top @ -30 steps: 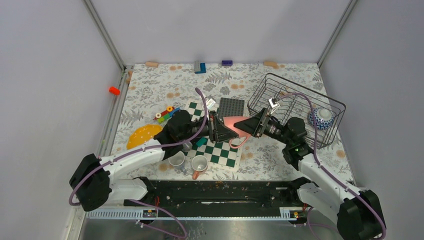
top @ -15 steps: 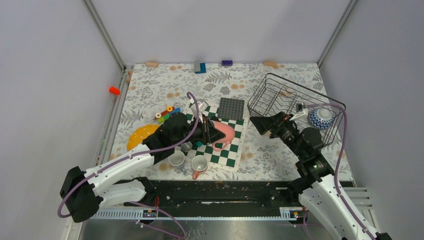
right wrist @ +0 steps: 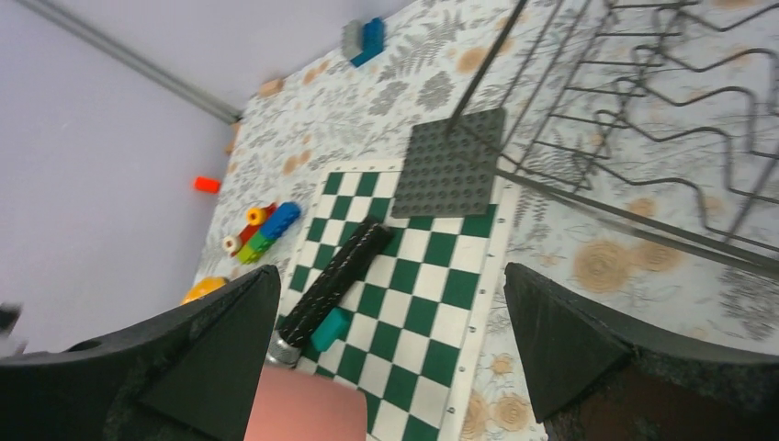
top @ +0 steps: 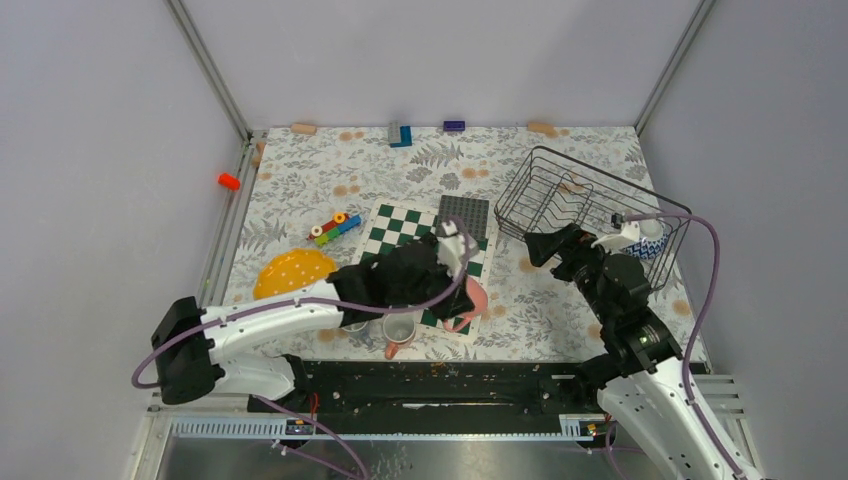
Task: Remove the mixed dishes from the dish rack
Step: Place the cup at the center of the board.
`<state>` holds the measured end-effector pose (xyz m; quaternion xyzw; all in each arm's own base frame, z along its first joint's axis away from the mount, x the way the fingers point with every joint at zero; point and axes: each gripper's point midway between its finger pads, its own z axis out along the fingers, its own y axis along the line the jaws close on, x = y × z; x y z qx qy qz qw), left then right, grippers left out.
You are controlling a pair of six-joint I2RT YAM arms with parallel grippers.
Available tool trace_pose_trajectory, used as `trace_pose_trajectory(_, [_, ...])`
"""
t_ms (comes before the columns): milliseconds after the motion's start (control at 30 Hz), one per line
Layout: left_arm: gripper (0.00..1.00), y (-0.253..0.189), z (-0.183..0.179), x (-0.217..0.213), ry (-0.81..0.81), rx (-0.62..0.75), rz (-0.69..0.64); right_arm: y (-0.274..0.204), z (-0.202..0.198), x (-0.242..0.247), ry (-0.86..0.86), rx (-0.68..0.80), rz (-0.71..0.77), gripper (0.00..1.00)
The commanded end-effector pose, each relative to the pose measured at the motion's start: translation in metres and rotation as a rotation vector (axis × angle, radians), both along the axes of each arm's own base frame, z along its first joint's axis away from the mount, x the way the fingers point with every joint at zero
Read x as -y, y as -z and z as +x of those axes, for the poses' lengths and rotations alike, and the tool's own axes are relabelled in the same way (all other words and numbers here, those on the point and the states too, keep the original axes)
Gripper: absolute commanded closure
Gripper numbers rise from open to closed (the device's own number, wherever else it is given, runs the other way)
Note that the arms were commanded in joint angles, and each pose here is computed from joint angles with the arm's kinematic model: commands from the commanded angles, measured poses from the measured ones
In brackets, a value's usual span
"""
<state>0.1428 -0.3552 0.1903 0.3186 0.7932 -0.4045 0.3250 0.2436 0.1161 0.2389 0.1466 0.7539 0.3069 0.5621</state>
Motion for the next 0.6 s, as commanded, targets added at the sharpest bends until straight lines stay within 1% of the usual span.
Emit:
trace_pose_trajectory(0, [1.0, -0.032, -0.002, 0.032, 0.093, 0.234, 0.025, -0.012, -0.002, 0.037, 0.161, 0.008, -0.105, 0.02])
trace_pose_trajectory(100, [1.0, -0.022, -0.012, 0.051, 0.179, 0.257, 0.073, -0.009, -0.008, 0.062, 0.265, -0.025, -0.165, 0.02])
trace_pose_trajectory(233, [1.0, 0.0, -0.021, 0.073, 0.247, 0.241, 0.16, -0.008, -0.018, 0.096, 0.421, -0.042, -0.218, 0.02])
trace_pose_trajectory(300, [1.0, 0.016, -0.027, 0.08, 0.28, 0.228, 0.215, -0.008, -0.021, 0.106, 0.469, -0.041, -0.232, 0.02])
trace_pose_trajectory(433, [1.0, 0.031, -0.033, 0.094, 0.306, 0.213, 0.279, -0.008, -0.022, 0.108, 0.478, -0.036, -0.24, 0.02])
trace_pose_trajectory(567, [1.0, 0.041, -0.031, 0.107, 0.289, 0.204, 0.33, -0.007, -0.021, 0.109, 0.478, -0.041, -0.252, 0.02])
